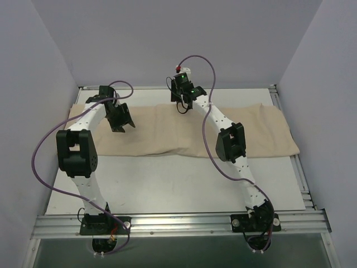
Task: Open and lay out the surgical kit
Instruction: Open the surgical kit at the center of the board.
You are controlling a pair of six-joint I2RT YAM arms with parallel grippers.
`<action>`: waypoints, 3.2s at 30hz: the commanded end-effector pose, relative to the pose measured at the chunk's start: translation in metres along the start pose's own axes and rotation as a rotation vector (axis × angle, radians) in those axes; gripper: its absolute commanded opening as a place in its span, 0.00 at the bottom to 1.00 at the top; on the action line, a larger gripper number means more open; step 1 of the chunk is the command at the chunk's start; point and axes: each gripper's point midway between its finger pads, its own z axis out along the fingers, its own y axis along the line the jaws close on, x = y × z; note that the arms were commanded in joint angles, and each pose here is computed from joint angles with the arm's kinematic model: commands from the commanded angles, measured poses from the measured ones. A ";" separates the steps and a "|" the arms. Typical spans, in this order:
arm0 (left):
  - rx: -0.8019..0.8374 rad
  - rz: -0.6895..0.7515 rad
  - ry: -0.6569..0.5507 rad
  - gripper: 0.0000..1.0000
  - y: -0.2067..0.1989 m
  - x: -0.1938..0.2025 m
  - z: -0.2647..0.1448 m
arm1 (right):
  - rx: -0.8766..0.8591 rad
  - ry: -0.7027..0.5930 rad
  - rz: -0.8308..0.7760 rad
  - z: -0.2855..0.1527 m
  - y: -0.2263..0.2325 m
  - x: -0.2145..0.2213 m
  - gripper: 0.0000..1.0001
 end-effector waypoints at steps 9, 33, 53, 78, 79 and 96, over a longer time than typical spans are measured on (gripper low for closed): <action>0.061 0.011 -0.077 0.66 -0.008 -0.015 -0.025 | 0.043 0.046 -0.055 0.010 0.000 0.028 0.41; 0.069 -0.001 -0.066 0.66 0.000 -0.013 -0.021 | 0.100 0.088 -0.106 0.024 -0.009 0.054 0.23; 0.081 -0.056 -0.065 0.66 0.007 -0.007 -0.041 | 0.056 -0.028 -0.023 -0.041 0.007 -0.024 0.00; -0.030 -0.202 -0.202 0.69 0.039 0.008 -0.128 | -0.180 0.466 -0.175 -0.294 0.002 0.187 0.22; -0.037 -0.206 -0.196 0.70 0.040 0.011 -0.128 | -0.178 0.477 -0.174 -0.299 -0.003 0.194 0.33; -0.221 -0.218 -0.210 0.94 0.086 -0.019 -0.108 | 0.521 0.136 0.315 -0.191 -0.206 -0.002 1.00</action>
